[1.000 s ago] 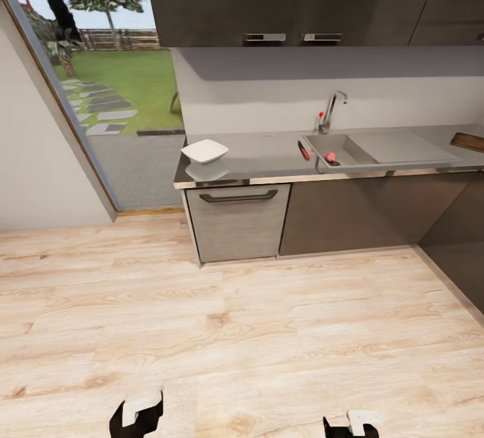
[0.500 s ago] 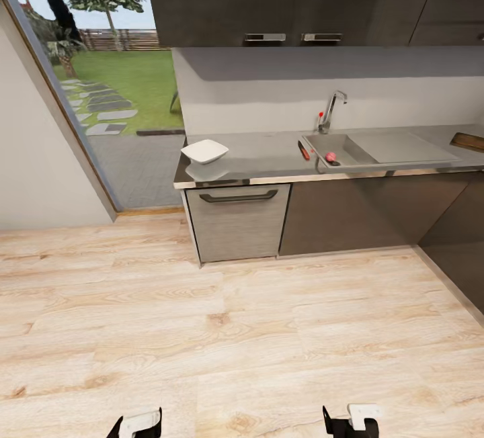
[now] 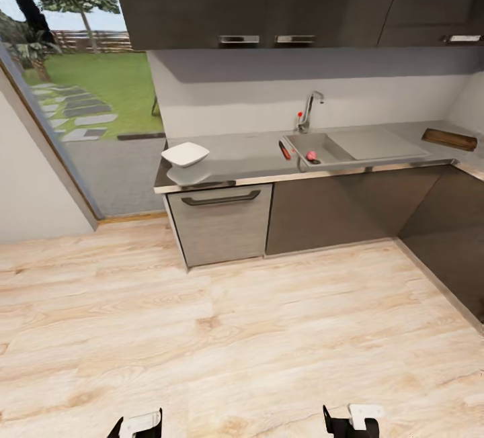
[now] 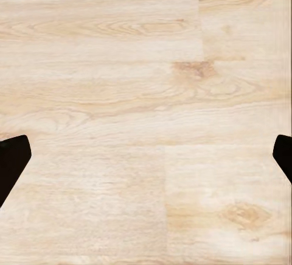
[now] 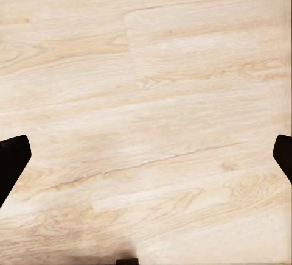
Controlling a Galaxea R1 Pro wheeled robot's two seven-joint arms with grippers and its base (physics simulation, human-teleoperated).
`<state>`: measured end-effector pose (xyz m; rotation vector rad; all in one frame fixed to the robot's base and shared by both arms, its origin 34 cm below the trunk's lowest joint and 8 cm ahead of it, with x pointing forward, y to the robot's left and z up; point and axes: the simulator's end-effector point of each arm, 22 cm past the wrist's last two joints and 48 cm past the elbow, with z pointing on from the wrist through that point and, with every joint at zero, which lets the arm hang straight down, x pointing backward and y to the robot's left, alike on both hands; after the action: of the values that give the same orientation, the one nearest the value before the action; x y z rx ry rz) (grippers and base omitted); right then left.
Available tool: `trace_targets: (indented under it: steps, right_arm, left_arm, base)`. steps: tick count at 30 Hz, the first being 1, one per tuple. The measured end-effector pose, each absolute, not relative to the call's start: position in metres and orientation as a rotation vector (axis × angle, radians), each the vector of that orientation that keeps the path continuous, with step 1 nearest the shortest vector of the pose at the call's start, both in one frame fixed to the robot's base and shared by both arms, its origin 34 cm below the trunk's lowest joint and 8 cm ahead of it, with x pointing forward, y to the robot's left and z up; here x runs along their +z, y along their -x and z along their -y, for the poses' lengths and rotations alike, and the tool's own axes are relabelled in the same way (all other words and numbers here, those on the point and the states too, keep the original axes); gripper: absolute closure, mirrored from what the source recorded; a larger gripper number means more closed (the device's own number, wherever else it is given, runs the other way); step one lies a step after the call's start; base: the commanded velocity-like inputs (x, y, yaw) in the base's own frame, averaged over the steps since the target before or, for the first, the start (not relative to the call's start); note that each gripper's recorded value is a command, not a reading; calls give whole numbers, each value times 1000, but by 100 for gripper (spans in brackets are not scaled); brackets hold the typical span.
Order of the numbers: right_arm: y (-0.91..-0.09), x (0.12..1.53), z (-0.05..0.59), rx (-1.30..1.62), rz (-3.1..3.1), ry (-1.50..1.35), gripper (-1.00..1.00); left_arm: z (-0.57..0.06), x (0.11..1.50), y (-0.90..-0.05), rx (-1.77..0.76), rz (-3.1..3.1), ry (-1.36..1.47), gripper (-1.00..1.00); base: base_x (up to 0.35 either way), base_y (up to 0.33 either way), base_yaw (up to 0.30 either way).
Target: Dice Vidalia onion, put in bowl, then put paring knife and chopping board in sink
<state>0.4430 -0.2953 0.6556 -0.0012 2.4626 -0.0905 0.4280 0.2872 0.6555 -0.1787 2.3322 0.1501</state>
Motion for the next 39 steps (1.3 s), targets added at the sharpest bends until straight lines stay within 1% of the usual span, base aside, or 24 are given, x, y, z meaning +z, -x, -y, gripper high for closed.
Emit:
trace_targets:
  steps: [9, 25, 39]
  right_arm:
    - [-445, 658, 295, -91, -2457, 0, -100]
    - [-447, 660, 295, -90, -2451, 3, -100]
    - [-445, 659, 294, -90, -2454, 4, -100]
  left_arm:
    - [-286, 657, -430, 149, -2327, 179, -100]
    - [-286, 659, -432, 147, -2321, 179, -100]
    - [-286, 659, -432, 147, -2322, 180, -100]
  base:
    - [133, -166, -265]
    - [214, -221, -246]
    - [234, -226, -20]
